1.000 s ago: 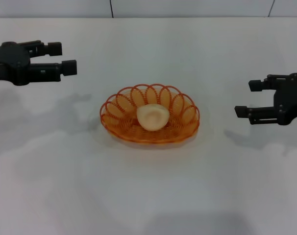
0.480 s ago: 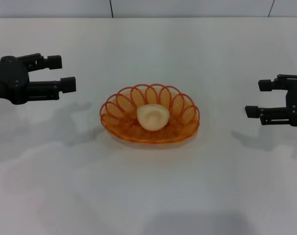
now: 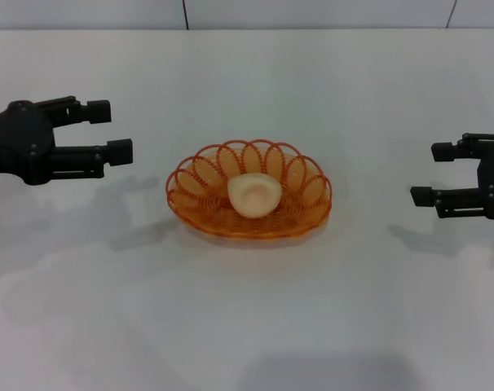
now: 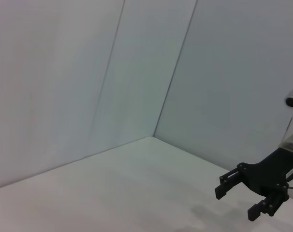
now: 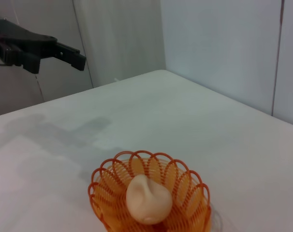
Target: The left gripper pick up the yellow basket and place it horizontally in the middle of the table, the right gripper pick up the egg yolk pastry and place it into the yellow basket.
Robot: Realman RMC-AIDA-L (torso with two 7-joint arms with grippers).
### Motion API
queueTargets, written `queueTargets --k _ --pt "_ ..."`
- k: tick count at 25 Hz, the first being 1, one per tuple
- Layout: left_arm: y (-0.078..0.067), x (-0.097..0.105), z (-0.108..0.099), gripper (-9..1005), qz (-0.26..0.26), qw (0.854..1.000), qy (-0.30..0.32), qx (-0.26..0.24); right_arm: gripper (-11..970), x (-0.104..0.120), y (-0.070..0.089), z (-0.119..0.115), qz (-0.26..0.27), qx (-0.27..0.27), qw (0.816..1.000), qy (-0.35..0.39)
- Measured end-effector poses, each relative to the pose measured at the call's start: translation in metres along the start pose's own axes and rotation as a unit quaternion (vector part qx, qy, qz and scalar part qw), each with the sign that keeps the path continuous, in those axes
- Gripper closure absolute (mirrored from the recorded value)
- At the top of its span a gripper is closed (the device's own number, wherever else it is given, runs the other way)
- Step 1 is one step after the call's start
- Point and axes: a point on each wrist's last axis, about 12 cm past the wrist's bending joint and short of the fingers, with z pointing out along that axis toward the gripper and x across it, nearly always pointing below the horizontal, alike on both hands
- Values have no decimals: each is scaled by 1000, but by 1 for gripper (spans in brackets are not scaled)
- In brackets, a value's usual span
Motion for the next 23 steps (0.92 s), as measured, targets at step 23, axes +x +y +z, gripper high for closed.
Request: queueTargets --k 23 --pt "-7 2 0 109 5 999 12 32 188 -2 6 2 -7 -26 1000 11"
